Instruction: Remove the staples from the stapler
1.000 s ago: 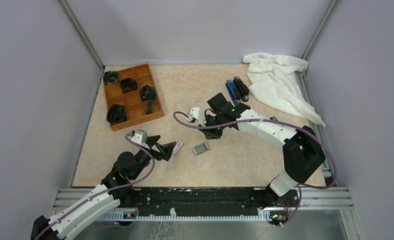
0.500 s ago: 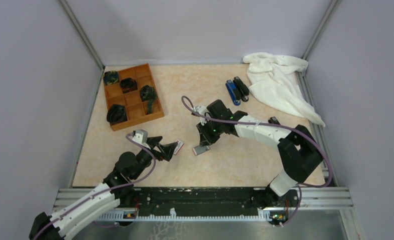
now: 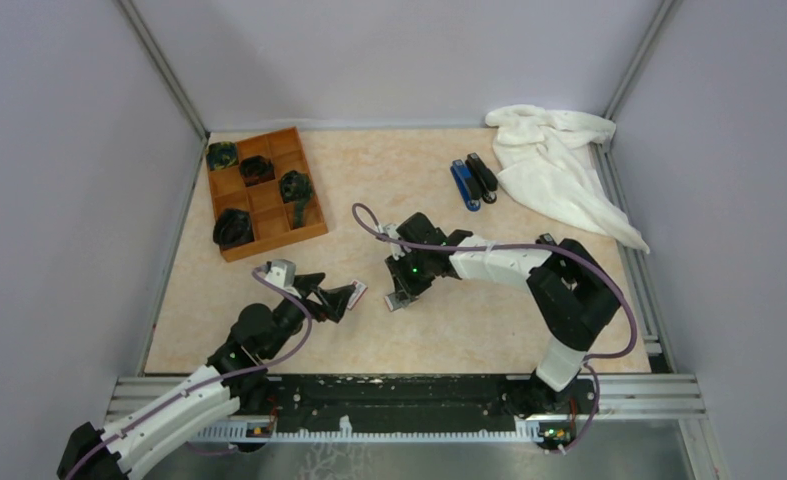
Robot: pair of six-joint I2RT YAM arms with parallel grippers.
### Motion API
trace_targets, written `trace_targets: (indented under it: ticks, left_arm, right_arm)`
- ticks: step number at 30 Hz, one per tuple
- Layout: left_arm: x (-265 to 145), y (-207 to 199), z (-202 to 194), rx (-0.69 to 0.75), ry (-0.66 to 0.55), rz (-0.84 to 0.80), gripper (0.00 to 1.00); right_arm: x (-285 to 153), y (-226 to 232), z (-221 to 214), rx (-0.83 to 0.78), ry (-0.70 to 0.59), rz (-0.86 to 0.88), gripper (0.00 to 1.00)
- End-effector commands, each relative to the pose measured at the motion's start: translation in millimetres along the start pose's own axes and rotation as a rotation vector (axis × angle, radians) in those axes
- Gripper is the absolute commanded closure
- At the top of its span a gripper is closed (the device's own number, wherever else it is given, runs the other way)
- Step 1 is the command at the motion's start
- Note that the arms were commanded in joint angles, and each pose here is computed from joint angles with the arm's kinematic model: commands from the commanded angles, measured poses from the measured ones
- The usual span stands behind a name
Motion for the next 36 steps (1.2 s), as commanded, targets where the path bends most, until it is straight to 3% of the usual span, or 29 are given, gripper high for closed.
trace_targets:
  ticks: [1, 36]
  left_arm:
    - [0, 2, -1, -0.013, -0.019, 0.000, 0.01]
    - [-1, 2, 0, -0.015, -0.020, -0.002, 0.01]
  right_arm:
    - [-4, 1, 19, 0.000, -0.065, -0.077, 0.97]
    - [-3, -9, 17, -0.005, -0.055, -0.201, 0.97]
Point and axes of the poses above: each gripper's point midway between its finger pads, its own x axis out along the fingers, its own y axis along the line the jaws close on, z = x × y, the point moved 10 cm from there along -x, back along the fingers, and after that the axes turned 12 degrees about -x, right-handed, at the moved point
